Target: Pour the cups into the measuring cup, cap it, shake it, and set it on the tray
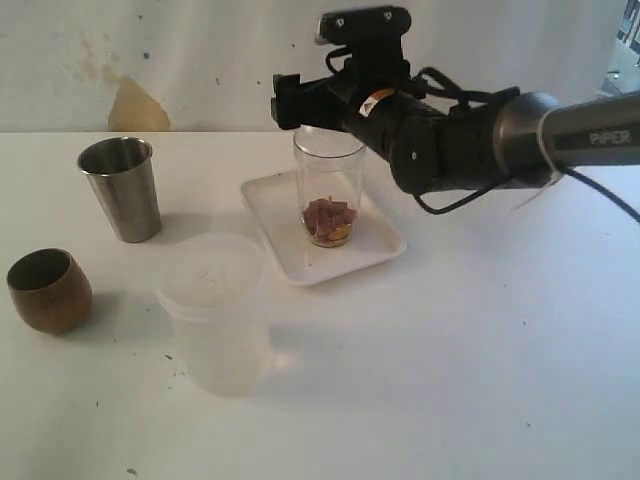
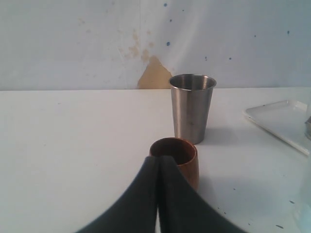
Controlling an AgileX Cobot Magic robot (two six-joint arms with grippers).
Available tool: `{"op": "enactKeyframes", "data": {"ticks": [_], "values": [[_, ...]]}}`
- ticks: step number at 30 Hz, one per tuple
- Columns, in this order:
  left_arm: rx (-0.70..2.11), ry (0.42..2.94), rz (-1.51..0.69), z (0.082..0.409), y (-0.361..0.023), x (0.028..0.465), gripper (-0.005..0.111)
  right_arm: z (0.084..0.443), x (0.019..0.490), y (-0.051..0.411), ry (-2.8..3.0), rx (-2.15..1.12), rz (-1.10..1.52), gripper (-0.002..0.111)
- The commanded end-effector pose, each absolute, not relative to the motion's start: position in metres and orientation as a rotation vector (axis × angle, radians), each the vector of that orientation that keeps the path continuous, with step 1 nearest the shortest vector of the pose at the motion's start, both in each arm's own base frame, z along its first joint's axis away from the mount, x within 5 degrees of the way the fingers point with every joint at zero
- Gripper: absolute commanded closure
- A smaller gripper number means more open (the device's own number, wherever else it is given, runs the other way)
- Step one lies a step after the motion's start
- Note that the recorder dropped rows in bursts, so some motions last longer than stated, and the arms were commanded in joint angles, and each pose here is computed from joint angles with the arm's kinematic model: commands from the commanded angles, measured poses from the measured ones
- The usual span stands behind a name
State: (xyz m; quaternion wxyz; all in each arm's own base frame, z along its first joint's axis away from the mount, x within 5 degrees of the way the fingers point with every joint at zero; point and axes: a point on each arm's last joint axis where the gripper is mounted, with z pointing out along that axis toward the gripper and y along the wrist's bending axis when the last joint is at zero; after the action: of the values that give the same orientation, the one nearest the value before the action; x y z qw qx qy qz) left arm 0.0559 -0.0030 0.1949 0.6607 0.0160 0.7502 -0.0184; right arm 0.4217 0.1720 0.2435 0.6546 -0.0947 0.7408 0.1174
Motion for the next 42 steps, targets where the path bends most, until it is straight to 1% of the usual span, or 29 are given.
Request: {"op": "enactKeyframes", "data": {"ticks": [1, 4, 7, 11, 14, 16, 18, 19, 22, 25, 29, 34, 38, 42], "values": [[0.032, 1.685, -0.050, 0.195, -0.003, 0.056, 0.107, 0.285, 0.406, 0.166, 1.674, -0.256, 0.264, 0.003], [0.032, 1.685, -0.050, 0.195, -0.003, 0.056, 0.107, 0.312, 0.389, 0.161, 1.702, -0.299, 0.268, 0.003], [0.032, 1.685, -0.050, 0.195, -0.003, 0.056, 0.107, 0.342, 0.365, 0.155, 1.733, -0.414, 0.229, 0.003], [0.032, 1.685, -0.050, 0.195, -0.003, 0.056, 0.107, 0.374, 0.334, 0.145, 1.771, -0.453, 0.254, 0.004], [0.032, 1.685, -0.050, 0.195, -0.003, 0.056, 0.107, 0.394, 0.309, 0.138, 1.798, -0.463, 0.290, 0.011], [0.032, 1.685, -0.050, 0.195, -0.003, 0.056, 0.107, 0.406, 0.292, 0.133, 1.821, -0.467, 0.323, 0.020], [0.032, 1.685, -0.050, 0.195, -0.003, 0.056, 0.107, 0.417, 0.275, 0.127, 1.845, -0.473, 0.346, 0.030], [0.032, 1.685, -0.050, 0.195, -0.003, 0.056, 0.107, 0.423, 0.266, 0.124, 1.844, -0.471, 0.357, 0.038], [0.032, 1.685, -0.050, 0.195, -0.003, 0.056, 0.107, 0.443, 0.242, 0.115, 1.806, -0.438, 0.399, 0.071], [0.032, 1.685, -0.050, 0.195, -0.003, 0.056, 0.107, 0.462, 0.216, 0.104, 1.756, -0.397, 0.438, 0.108], [0.032, 1.685, -0.050, 0.195, -0.003, 0.056, 0.107, 0.477, 0.176, 0.090, 1.756, -0.403, 0.472, 0.108], [0.032, 1.685, -0.050, 0.195, -0.003, 0.056, 0.107, 0.486, 0.131, 0.072, 1.735, -0.430, 0.480, 0.108], [0.032, 1.685, -0.050, 0.195, -0.003, 0.056, 0.107, 0.487, 0.089, 0.055, 1.644, -0.418, 0.486, 0.108], [0.032, 1.685, -0.050, 0.195, -0.003, 0.056, 0.107, 0.479, 0.050, 0.037, 1.525, -0.388, 0.491, 0.108]]}}
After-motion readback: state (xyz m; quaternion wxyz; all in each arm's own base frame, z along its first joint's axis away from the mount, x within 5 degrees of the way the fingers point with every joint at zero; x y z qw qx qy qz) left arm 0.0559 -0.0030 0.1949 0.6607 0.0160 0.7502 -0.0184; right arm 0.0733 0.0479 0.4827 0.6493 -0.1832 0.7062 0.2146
